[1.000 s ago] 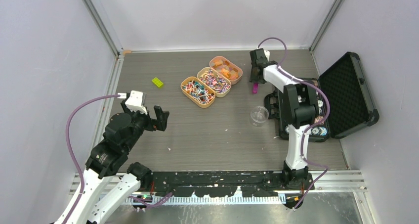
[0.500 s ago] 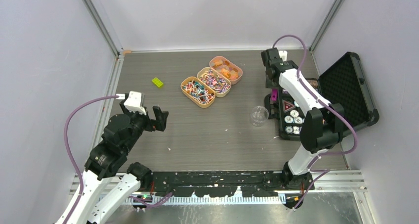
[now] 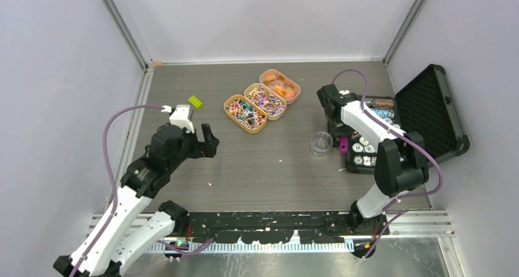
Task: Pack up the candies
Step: Move the packing bottle to the center of the board.
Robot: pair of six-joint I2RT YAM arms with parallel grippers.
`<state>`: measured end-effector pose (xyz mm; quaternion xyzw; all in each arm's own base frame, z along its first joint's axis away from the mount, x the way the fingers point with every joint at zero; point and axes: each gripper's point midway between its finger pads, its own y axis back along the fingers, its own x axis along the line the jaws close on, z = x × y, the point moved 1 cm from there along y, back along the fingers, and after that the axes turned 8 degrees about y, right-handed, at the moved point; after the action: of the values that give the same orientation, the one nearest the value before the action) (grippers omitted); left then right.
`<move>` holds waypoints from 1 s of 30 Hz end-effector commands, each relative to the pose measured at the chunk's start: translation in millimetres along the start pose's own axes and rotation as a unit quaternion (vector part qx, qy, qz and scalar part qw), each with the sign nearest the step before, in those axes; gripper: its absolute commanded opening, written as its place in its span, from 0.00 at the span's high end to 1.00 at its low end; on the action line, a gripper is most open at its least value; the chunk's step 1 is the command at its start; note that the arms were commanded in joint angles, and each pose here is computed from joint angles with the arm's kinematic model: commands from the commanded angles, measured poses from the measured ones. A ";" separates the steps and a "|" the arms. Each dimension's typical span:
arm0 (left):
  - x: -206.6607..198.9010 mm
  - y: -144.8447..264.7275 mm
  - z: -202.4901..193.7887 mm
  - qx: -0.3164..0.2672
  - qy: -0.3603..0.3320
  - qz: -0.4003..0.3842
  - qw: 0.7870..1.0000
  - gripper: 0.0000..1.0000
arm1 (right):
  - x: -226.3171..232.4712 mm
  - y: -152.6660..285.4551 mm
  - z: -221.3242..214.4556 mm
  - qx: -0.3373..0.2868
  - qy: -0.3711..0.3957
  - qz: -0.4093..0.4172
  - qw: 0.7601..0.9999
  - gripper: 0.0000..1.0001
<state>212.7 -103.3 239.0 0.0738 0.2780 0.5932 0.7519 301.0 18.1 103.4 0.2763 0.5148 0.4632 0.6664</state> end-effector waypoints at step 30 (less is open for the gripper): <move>-52.0 -57.9 -58.9 0.186 0.153 -0.049 0.969 0.25 | 57.4 34.2 -43.0 0.019 0.067 0.080 0.994 0.99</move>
<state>217.3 -176.6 163.7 0.1299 0.5060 0.5003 0.6906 255.3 63.3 88.7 0.2978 0.5495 0.5050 0.5953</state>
